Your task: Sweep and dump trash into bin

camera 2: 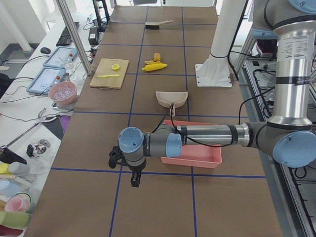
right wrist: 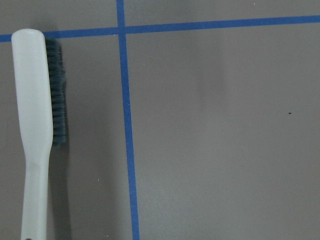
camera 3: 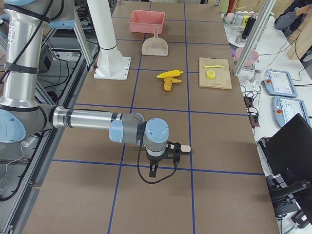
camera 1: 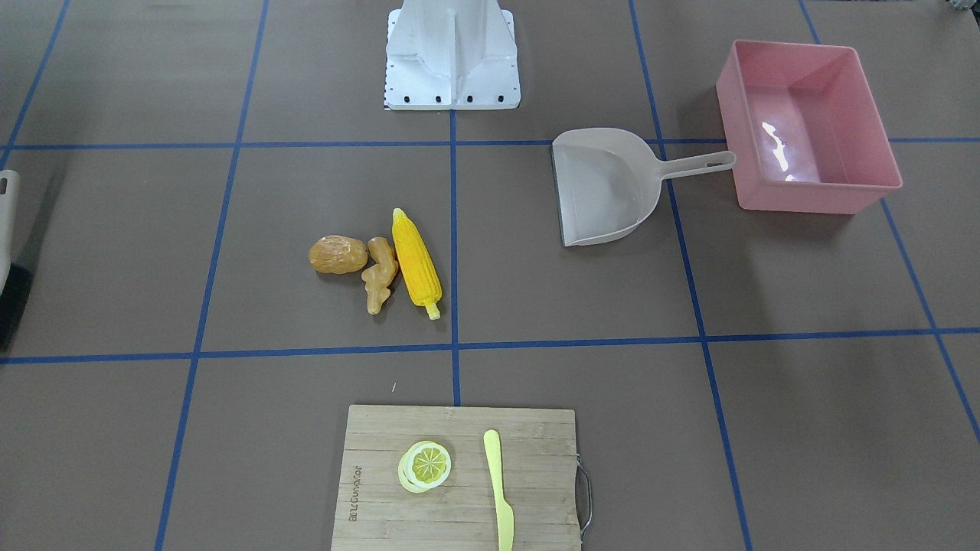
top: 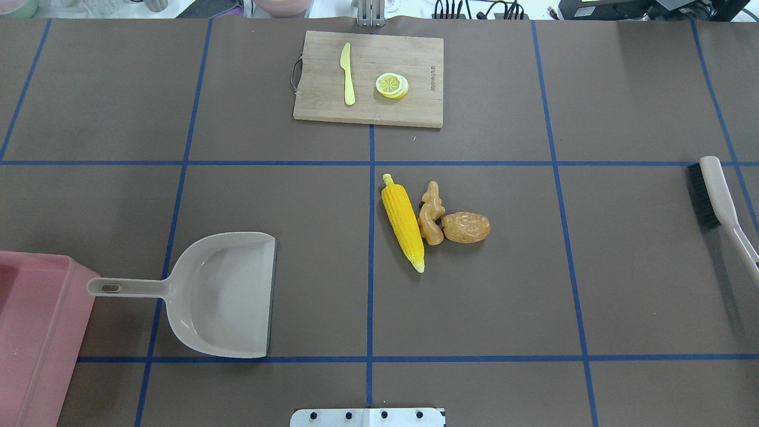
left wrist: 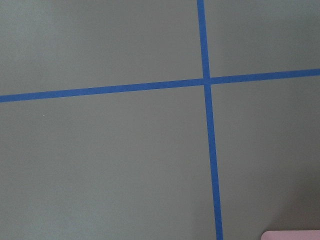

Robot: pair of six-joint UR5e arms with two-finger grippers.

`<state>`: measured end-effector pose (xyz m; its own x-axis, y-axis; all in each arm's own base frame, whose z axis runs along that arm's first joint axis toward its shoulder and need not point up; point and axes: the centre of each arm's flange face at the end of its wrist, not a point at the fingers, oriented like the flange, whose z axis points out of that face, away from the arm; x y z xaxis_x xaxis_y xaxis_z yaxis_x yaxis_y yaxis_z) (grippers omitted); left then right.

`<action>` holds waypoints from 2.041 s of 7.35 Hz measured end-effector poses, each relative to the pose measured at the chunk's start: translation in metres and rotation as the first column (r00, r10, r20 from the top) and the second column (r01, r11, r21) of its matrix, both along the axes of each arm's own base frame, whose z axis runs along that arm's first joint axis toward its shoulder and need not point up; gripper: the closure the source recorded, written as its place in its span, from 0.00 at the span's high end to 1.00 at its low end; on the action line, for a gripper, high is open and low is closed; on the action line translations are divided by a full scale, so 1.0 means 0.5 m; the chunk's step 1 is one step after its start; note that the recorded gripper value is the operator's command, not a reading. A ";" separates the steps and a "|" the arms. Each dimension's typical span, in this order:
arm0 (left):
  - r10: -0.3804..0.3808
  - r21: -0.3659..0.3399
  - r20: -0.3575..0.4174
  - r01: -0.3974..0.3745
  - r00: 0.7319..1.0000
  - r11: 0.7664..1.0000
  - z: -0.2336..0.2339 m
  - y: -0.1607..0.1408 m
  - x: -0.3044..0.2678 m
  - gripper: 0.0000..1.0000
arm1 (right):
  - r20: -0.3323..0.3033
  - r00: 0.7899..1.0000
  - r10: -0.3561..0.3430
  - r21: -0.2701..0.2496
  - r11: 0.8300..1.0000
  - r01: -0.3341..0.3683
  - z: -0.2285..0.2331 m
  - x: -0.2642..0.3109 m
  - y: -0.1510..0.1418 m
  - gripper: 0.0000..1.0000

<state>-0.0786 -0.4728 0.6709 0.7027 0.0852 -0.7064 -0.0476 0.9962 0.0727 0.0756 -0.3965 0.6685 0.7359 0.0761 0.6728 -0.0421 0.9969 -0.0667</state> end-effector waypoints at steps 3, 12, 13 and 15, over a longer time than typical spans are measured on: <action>-0.001 -0.001 0.000 0.001 1.000 1.000 0.000 0.001 0.000 0.99 | -0.002 1.000 0.006 0.013 1.000 -0.006 -0.016 0.000 -0.008 1.00; 0.000 0.005 0.001 0.000 1.000 1.000 -0.006 -0.002 0.000 0.99 | 0.023 0.996 -0.088 -0.031 0.996 0.088 -0.061 -0.242 -0.037 0.98; 0.001 0.006 0.002 -0.001 1.000 1.000 -0.006 -0.003 -0.001 0.99 | 0.005 0.992 -0.125 -0.047 0.991 0.125 -0.050 -0.284 -0.031 0.98; 0.004 0.010 0.002 -0.004 1.000 1.000 -0.007 -0.004 0.000 0.99 | -0.022 0.983 -0.181 -0.068 0.981 0.179 -0.026 -0.341 -0.032 0.96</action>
